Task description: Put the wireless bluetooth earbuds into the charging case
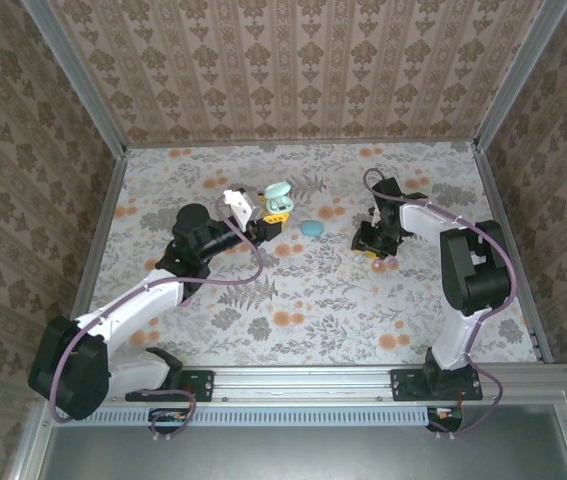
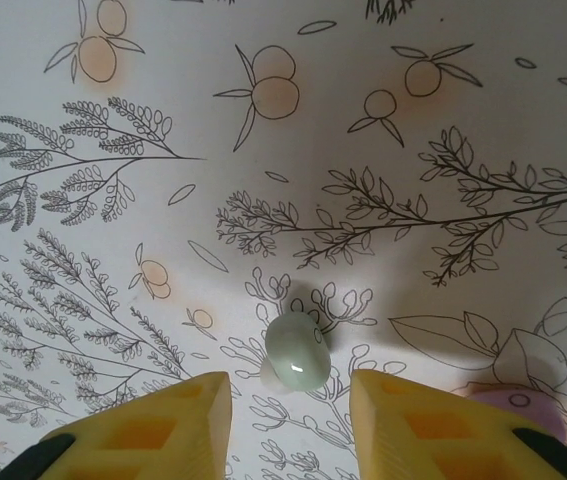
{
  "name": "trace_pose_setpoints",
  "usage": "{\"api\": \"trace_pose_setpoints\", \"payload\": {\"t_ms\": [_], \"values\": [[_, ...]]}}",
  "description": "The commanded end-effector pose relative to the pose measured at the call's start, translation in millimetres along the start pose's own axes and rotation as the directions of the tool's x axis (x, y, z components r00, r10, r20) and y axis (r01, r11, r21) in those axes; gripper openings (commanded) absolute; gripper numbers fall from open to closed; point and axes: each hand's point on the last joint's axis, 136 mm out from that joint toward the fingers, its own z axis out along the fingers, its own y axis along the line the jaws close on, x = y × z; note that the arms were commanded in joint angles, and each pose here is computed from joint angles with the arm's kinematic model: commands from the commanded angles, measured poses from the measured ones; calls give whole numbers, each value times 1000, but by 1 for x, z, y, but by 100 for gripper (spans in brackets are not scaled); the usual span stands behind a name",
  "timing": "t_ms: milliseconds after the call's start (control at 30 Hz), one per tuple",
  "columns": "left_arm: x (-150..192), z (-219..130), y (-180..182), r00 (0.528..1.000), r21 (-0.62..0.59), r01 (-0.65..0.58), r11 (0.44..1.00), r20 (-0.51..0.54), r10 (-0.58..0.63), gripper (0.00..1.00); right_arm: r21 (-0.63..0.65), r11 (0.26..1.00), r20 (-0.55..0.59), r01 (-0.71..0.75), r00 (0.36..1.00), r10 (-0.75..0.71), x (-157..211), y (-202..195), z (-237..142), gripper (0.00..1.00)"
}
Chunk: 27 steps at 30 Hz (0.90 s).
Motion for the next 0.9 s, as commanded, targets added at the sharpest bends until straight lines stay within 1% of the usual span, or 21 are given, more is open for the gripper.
{"api": "trace_pose_setpoints", "payload": {"t_ms": [0, 133, 233, 367, 533, 867], "values": [[-10, 1, 3, 999, -5, -32, 999, 22, 32, 21, 19, 1000, -32, 21, 999, -20, 5, -3, 10, 38], [-10, 1, 3, 999, -4, -30, 1000, 21, 30, 21, 23, 1000, -43, 20, 999, -19, 6, -3, 15, 38], [-10, 2, 4, 999, -4, -30, 1000, 22, 30, 21, -7, 999, -47, 40, 998, -40, 6, 3, 19, 37], [-10, 2, 4, 999, -3, -29, 1000, 21, 29, 21, -12, 999, -52, 48, 997, -49, 5, 6, 22, 36], [-10, 2, 4, 999, -3, -30, 1000, 19, 30, 21, -29, 997, -33, 74, 997, -75, 2, 15, 19, 35], [-8, 2, 4, 1000, -4, -28, 1000, 14, 28, 21, -23, 995, -6, 97, 995, -97, -3, 24, 10, 33]]}}
